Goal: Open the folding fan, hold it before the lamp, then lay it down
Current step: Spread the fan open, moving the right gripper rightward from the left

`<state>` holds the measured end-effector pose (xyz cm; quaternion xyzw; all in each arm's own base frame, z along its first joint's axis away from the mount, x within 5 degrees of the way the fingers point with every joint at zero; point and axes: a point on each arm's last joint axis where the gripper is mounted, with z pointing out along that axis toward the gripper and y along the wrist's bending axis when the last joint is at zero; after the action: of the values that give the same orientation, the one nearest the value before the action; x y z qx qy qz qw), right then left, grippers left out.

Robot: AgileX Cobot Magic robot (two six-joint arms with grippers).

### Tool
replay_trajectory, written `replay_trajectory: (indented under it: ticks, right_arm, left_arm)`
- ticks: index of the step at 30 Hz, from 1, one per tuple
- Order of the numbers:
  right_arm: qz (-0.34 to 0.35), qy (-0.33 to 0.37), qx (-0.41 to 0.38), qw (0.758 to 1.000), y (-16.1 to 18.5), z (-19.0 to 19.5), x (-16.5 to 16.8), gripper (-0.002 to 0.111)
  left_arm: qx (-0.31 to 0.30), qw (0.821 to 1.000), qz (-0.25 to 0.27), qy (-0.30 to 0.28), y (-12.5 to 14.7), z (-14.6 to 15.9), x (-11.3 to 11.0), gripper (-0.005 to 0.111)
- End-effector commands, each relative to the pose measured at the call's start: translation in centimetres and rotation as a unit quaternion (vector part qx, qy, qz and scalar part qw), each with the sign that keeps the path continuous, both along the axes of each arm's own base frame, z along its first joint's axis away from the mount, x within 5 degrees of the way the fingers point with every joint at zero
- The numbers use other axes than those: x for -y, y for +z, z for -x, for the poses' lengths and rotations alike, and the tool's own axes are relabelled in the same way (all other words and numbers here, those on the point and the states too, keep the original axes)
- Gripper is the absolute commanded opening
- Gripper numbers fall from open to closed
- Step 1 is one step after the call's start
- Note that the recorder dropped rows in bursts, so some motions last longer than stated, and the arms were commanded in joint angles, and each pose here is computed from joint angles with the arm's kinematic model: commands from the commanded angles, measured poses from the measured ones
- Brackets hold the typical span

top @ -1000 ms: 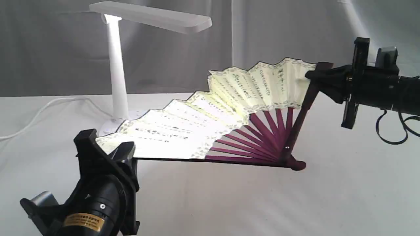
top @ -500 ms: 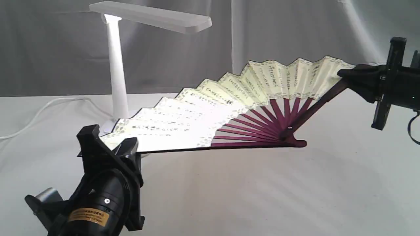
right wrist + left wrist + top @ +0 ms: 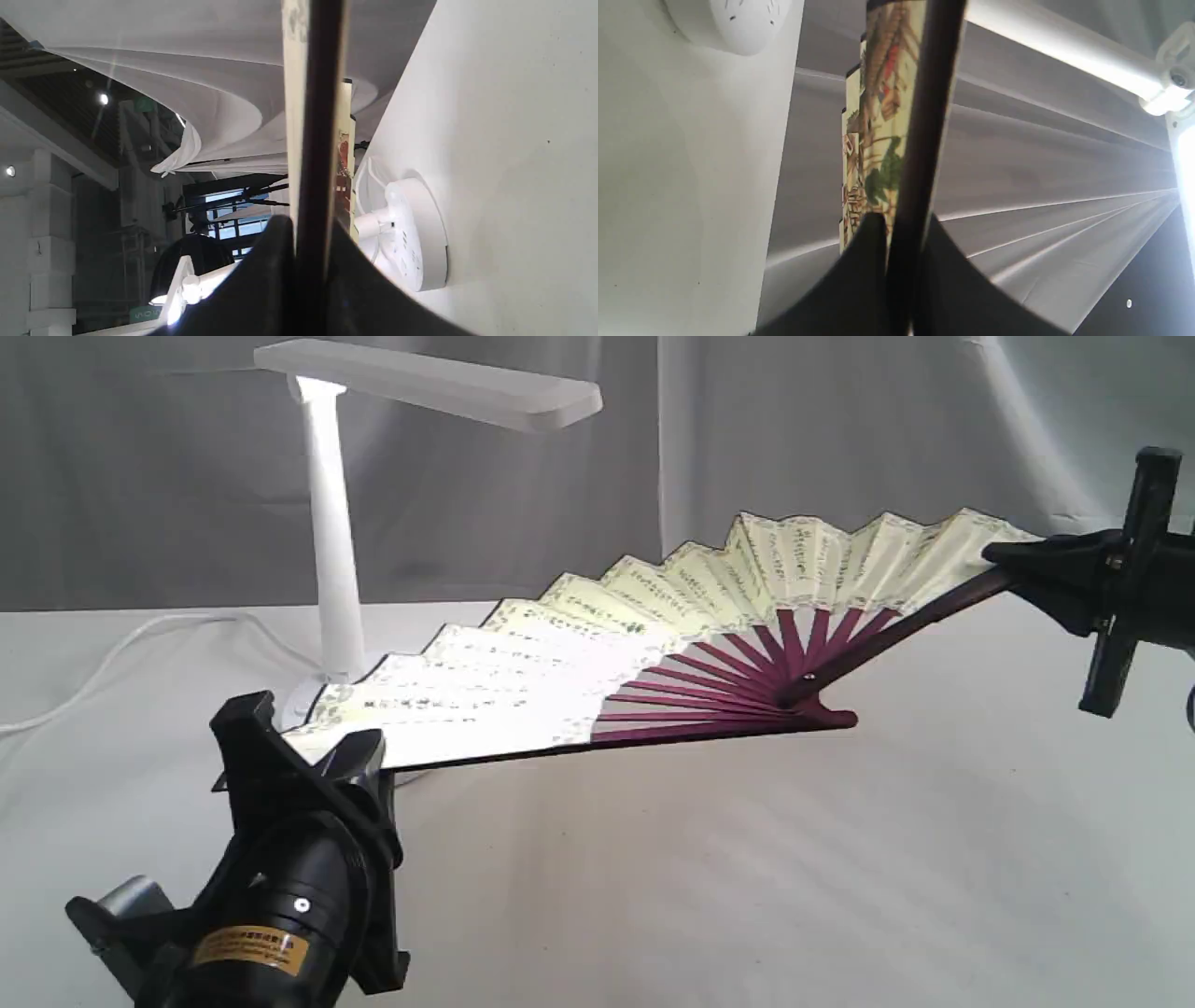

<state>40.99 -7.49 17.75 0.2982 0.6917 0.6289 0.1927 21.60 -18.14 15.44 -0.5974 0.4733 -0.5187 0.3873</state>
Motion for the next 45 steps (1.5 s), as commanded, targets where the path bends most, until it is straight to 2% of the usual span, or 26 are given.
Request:
replay_trajectory:
  ticks: [1,8,15,29,34,40,45]
  right_arm:
    - [0.015,-0.018,0.003,1.000,-0.1,0.1,1.0,0.000]
    - [0.023,-0.027,-0.003,0.999,-0.3,0.5,2.4,0.000]
    - [0.028,-0.044,-0.006,0.999,-0.4,1.1,4.1,0.000]
    - [0.025,-0.041,-0.017,0.999,-0.5,1.2,4.2,0.000]
    - [0.026,-0.039,-0.020,0.999,-0.6,1.2,4.1,0.000]
    - [0.025,-0.063,-0.022,0.997,-0.6,1.8,6.0,0.000]
    - [0.030,-0.069,-0.020,0.997,-0.6,2.1,6.7,0.000]
  left_arm:
    - [0.026,0.999,0.039,0.028,1.2,-0.3,-0.1,0.000]
    - [0.040,0.998,0.033,0.027,2.2,-1.0,0.9,0.000]
    - [0.038,0.998,0.037,0.034,2.2,-1.0,0.8,0.000]
    - [0.037,0.998,0.036,0.037,2.2,-1.0,0.8,0.000]
    - [0.036,0.999,0.001,0.034,2.2,-1.0,0.8,0.000]
    - [0.031,0.998,0.002,0.046,2.0,-1.0,0.5,0.000]
    - [0.031,0.998,-0.033,0.039,2.1,-1.0,0.6,0.000]
